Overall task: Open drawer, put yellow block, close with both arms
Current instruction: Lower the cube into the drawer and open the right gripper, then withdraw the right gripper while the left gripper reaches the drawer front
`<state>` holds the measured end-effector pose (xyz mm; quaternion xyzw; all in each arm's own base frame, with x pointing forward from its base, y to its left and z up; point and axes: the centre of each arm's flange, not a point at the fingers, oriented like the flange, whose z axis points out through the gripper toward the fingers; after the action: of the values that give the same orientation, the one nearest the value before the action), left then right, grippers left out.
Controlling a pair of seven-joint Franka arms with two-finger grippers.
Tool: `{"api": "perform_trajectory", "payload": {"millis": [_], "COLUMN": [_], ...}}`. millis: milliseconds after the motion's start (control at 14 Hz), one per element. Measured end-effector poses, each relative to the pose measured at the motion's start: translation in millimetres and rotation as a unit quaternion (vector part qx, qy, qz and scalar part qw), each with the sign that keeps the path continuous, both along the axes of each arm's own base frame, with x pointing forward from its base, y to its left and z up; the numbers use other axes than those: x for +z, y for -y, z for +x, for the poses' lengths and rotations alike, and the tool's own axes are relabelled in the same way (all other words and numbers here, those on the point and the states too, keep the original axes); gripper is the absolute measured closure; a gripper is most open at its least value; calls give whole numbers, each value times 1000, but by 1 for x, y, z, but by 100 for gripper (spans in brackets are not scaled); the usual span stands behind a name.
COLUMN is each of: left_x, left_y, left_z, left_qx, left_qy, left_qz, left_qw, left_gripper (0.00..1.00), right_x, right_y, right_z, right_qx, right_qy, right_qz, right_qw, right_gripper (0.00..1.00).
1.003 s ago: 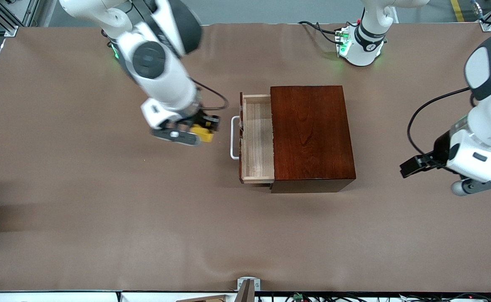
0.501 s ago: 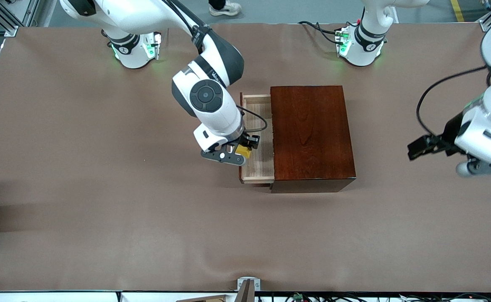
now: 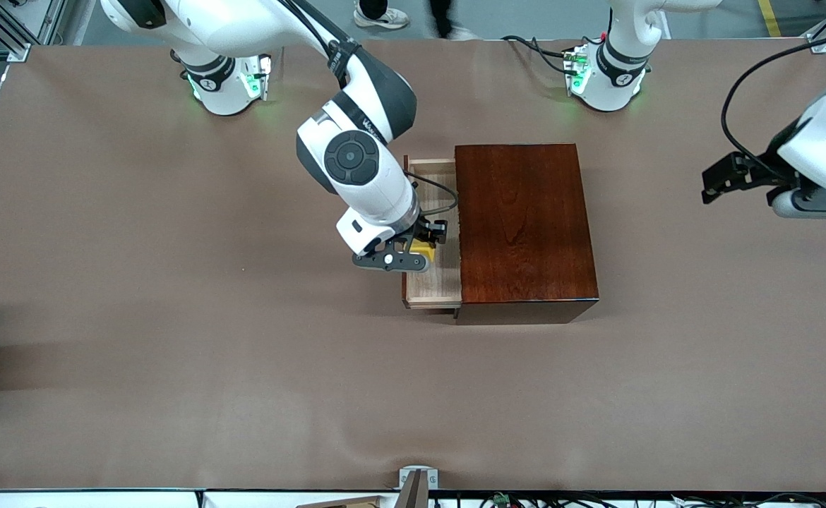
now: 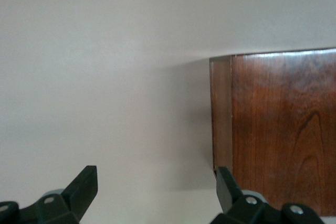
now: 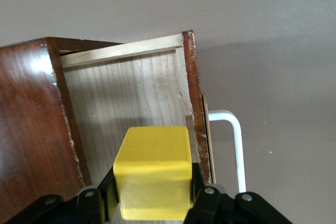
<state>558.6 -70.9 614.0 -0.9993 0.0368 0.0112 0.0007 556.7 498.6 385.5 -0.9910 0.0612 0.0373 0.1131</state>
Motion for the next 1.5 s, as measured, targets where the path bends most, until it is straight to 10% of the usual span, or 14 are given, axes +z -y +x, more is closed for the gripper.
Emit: {"api": "perform_trajectory", "payload": {"millis": [645,788,1003,1504], "left_x": [3,2,1,-35], "left_y": [17,26,64,202], "left_z": [-7,-8,-14,-9], "left_qx": [-23,-11,73,276], "left_qy": [-3,-4,-6,-31], "left_qz": [0,0,-12,-38], "left_qw": [1000,1000,997,960], "left_gripper": [0,0,0,0], "right_x": [-41,-38,-31,109], "right_y": [-14,-15,-8,109], "right_z": [6,6,9,52], "right_qx": [-12,-27,-26,-44], "right_qy": [-5,-24,-44,-68], "right_qz": [36,58,50,35], "right_qw": [999,998,997,996], "right_gripper": [44,29,1,0]}}
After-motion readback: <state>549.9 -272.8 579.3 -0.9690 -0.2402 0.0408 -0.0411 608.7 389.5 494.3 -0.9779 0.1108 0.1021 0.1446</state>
